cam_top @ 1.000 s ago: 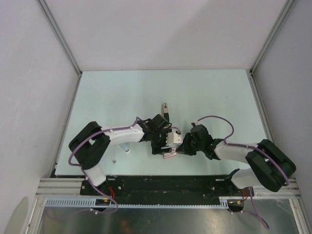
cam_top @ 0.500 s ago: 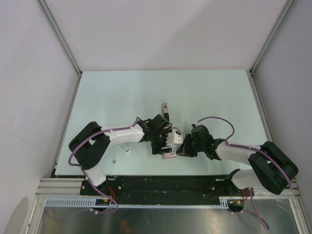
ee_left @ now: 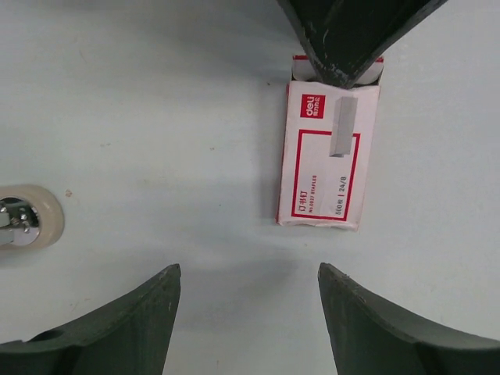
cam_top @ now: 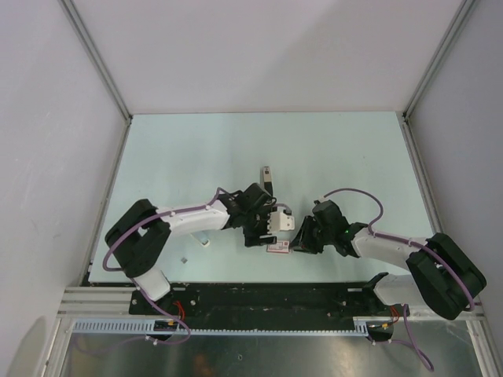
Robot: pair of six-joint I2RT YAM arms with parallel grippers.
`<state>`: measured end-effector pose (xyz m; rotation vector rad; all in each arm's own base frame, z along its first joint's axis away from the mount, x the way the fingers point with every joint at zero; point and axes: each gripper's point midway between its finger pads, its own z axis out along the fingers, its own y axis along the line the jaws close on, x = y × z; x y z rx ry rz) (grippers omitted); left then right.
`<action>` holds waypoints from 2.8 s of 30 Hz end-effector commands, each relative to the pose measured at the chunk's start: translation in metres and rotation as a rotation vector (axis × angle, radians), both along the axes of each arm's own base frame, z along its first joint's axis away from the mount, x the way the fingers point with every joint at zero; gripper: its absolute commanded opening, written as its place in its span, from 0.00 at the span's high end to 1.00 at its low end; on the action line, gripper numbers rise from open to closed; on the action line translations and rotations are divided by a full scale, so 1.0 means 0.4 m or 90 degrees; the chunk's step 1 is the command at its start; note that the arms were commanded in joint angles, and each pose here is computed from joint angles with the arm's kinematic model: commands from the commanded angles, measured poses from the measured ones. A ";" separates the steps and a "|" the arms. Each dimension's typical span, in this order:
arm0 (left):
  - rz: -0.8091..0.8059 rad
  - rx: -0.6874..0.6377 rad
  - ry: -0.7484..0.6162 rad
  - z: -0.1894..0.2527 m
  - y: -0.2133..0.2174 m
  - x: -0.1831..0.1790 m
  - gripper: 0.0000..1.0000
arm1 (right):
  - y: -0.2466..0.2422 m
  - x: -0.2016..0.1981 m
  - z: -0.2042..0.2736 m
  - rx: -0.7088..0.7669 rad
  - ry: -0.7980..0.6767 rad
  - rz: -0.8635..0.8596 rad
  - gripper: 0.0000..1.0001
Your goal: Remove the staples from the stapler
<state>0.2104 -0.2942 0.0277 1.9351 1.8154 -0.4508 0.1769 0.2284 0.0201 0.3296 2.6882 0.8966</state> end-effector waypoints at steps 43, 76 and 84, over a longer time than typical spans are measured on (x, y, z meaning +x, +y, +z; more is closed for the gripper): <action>-0.028 -0.072 -0.009 0.147 -0.139 -0.015 0.19 | -0.115 -0.014 -0.014 -0.034 0.009 -0.023 0.45; -0.056 -0.015 0.061 0.067 -0.078 -0.059 0.20 | -0.103 0.020 0.019 -0.016 -0.018 -0.031 0.44; -0.018 -0.030 0.058 0.082 -0.084 0.002 0.20 | -0.107 0.021 0.022 -0.015 -0.019 -0.034 0.44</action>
